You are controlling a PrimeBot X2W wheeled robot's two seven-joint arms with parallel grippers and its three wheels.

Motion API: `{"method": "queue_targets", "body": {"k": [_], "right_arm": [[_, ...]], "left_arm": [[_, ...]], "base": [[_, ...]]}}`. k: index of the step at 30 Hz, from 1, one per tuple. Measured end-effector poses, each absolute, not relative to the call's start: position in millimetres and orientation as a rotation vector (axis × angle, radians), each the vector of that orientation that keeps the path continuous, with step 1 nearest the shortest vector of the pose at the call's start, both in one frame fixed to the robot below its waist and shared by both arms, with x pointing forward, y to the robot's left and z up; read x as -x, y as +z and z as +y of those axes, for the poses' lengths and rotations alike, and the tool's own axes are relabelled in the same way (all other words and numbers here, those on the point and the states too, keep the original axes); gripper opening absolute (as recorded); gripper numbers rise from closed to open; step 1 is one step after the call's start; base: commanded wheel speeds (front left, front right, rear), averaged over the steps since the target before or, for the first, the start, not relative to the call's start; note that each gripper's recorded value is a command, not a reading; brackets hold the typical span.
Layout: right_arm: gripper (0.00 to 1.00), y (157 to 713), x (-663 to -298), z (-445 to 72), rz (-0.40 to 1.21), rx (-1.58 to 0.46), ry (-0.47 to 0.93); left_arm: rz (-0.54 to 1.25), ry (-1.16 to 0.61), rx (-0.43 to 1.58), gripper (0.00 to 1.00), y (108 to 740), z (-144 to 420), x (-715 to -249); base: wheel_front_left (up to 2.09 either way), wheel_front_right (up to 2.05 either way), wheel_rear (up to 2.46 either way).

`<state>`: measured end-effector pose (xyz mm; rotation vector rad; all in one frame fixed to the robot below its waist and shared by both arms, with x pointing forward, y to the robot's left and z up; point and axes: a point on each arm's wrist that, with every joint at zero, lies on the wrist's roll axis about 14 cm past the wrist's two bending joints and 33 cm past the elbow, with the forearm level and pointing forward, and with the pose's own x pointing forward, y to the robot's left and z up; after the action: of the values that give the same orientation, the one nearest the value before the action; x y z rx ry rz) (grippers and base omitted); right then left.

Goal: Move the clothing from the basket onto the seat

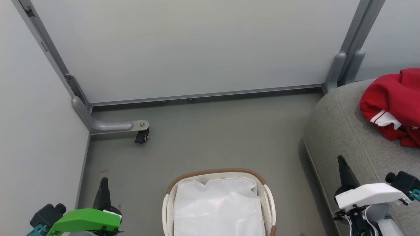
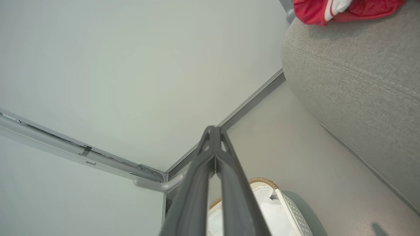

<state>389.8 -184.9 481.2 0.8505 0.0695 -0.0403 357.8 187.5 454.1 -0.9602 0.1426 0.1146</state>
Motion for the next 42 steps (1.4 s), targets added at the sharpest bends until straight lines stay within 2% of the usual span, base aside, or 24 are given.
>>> {"method": "queue_targets", "body": {"k": [42], "right_arm": [[0.00, 494, -390, -193, 0.042, -1.294, -0.037]], "left_arm": [[0.073, 0.076, 1.340, 0.00, 481, 195, -376]], "base": [[0.00, 0.00, 0.00]]}}
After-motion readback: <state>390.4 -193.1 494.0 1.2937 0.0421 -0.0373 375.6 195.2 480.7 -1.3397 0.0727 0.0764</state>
